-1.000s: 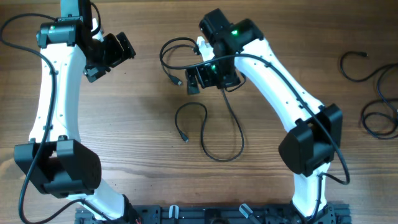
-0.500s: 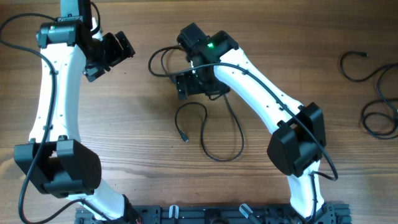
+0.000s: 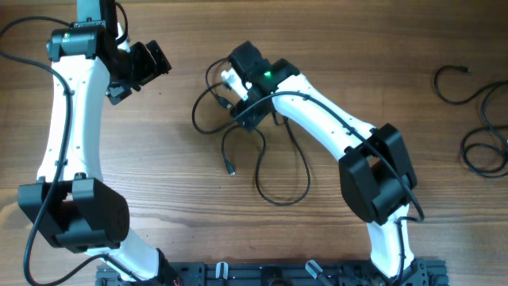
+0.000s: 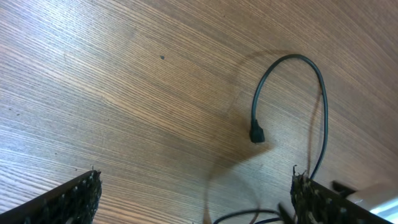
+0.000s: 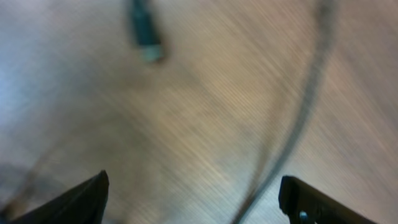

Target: Untangle cables

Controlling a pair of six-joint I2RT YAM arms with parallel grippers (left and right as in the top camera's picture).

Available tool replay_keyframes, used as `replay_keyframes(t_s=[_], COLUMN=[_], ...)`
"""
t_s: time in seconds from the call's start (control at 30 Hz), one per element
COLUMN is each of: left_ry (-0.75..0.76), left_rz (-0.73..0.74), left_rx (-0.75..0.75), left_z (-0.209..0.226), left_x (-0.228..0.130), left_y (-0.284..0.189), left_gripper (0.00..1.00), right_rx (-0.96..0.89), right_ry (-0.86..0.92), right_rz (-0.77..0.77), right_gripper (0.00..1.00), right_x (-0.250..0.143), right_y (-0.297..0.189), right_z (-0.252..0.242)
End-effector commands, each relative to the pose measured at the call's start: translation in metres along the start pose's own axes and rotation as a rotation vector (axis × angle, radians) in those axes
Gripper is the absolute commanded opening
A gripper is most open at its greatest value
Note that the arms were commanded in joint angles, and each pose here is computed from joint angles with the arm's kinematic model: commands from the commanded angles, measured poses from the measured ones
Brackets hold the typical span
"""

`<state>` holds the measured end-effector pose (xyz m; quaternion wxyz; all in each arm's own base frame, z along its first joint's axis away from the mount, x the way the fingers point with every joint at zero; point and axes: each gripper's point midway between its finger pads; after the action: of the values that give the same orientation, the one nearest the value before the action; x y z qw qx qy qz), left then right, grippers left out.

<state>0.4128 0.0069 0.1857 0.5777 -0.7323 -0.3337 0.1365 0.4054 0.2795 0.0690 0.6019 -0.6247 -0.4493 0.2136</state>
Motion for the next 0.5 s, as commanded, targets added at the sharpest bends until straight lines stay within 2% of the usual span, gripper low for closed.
replay_keyframes(t_s=[0.0, 0.03, 0.07, 0.1, 0.17, 0.23, 0.33, 0.47], left_ry=[-0.015, -0.015, -0.015, -0.015, -0.015, -0.015, -0.018, -0.021], left_rz=[-0.003, -0.002, -0.002, -0.002, -0.002, -0.003, 0.012, 0.032], left_rx=[0.015, 0.016, 0.016, 0.015, 0.015, 0.016, 0.025, 0.041], left_z=[0.004, 0.005, 0.005, 0.004, 0.004, 0.004, 0.007, 0.011], left_x=[0.001, 0.001, 0.001, 0.001, 0.001, 0.001, -0.003, -0.008], left_y=[0.001, 0.001, 0.001, 0.001, 0.001, 0.001, 0.000, 0.000], left_gripper=[1.00, 1.00, 1.00, 1.00, 1.00, 1.00, 1.00, 1.00], right_rx=[-0.119, -0.098, -0.003, 0.084, 0.228, 0.321, 0.344, 0.324], right_ry=[0.222, 0.274, 0.293, 0.256, 0.120, 0.043, 0.107, 0.081], right_rz=[0.045, 0.045, 0.029, 0.010, -0.025, -0.027, 0.002, -0.116], right_gripper=[0.91, 0.91, 0.91, 0.91, 1.00, 1.00, 1.00, 1.00], right_x=[-0.022, -0.027, -0.029, -0.028, -0.025, -0.028, -0.034, -0.019], right_y=[0.010, 0.011, 0.013, 0.013, 0.009, 0.003, -0.010, -0.069], right_z=[-0.049, -0.053, -0.049, -0.040, -0.017, 0.002, 0.007, 0.003])
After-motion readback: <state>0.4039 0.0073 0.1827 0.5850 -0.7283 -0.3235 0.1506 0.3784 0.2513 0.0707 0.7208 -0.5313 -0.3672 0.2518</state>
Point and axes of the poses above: each gripper's point midway between its finger pads, its own y axis out along the fingers, its own z axis along the line the jaws close on, x = y × z, and after that the axes turned 11 degrees about -y, right-handed
